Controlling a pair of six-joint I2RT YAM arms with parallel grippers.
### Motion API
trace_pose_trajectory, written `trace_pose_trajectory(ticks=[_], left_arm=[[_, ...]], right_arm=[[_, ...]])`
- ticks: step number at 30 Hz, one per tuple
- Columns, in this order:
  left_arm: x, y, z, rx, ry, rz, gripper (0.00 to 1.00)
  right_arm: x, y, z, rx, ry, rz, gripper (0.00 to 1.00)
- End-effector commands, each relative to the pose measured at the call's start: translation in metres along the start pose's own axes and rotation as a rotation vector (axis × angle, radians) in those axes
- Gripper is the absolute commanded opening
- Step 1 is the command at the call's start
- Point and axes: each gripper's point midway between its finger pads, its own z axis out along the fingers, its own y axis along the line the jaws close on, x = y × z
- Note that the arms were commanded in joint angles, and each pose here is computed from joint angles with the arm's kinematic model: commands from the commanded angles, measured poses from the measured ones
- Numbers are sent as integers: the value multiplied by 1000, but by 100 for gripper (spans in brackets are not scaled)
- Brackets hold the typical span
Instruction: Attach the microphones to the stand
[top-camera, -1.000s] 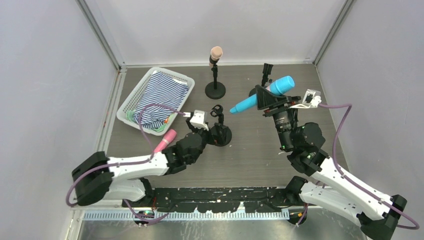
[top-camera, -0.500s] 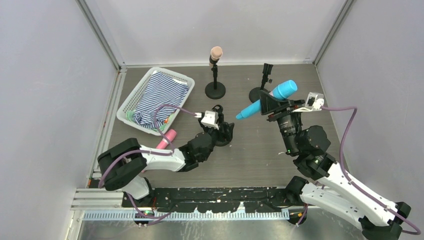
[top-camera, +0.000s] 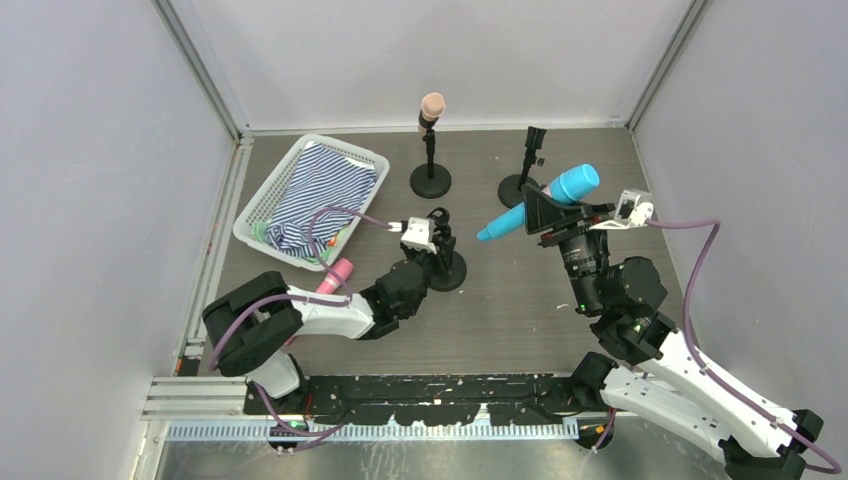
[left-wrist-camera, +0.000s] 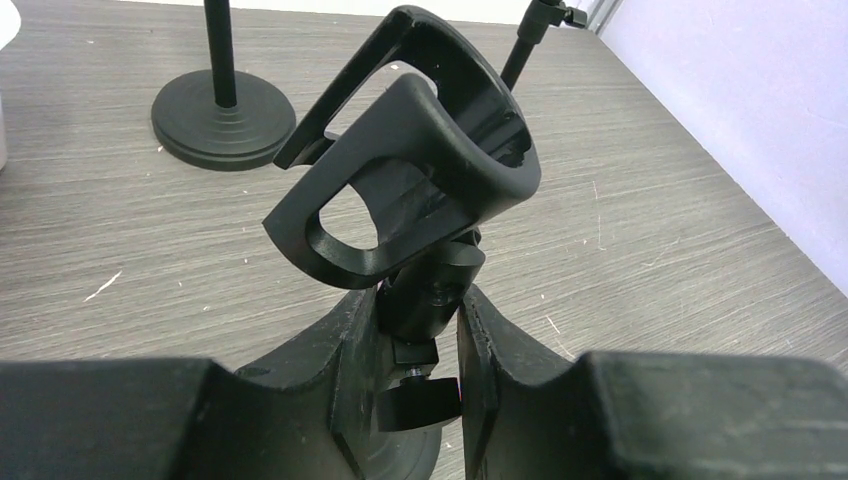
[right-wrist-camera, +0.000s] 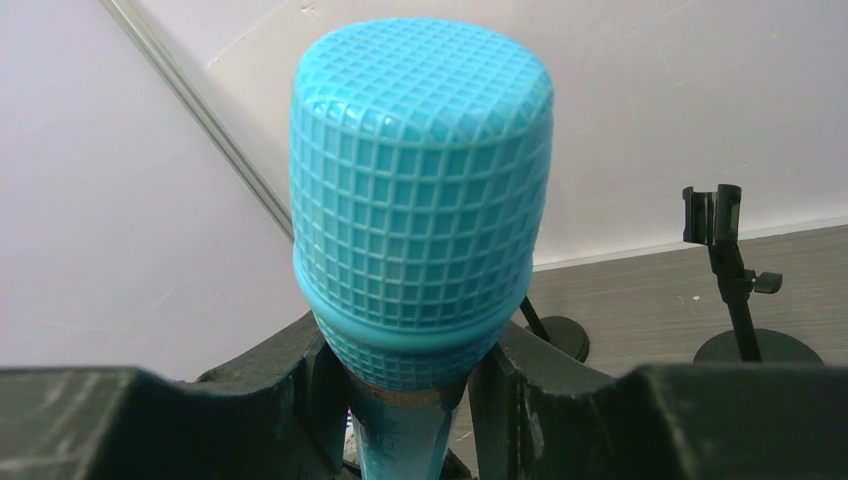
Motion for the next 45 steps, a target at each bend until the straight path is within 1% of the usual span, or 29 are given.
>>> trace_pose_trajectory(ticks=[1,4,6,9,12,14,16,18,25,33,38,40,45], left_arm=[[-25,-27,2,105,-53,-64,11],[-21,-42,-8,217,1,-2,5],[-17,-57,-20,332,46,44,1],[-11,-70,-36,454,97,88,0],[-4,-74,-49,520,141,114,0],[-1,-75,-54,550,155,119,0],[2,-76,-58,570,165,118,0],[5,-78,-59,582,174,117,0],[14,-78,-62,594,194,94,0],[19,-76,-65,592,201,73,0],[20,-77,-66,602,205,69,0],[20,-78,-66,606,204,67,0],[20,-80,-65,607,199,61,0]], right_arm=[[-19,9,-2,-59,-84,8,1],[-17,12,-5,-98,-101,-10,1],[-16,14,-8,-125,-108,-22,1],[-14,17,-12,-166,-119,-35,1],[-17,22,-17,-210,-130,-55,1],[-17,27,-20,-254,-126,-99,1],[-13,34,-26,-313,-122,-160,1],[-11,37,-28,-341,-115,-181,1],[6,61,-25,-478,-23,-324,1],[21,74,-16,-535,9,-350,1],[27,78,-11,-544,3,-341,1],[32,83,-13,-583,12,-344,1],[44,82,-12,-594,31,-353,1]])
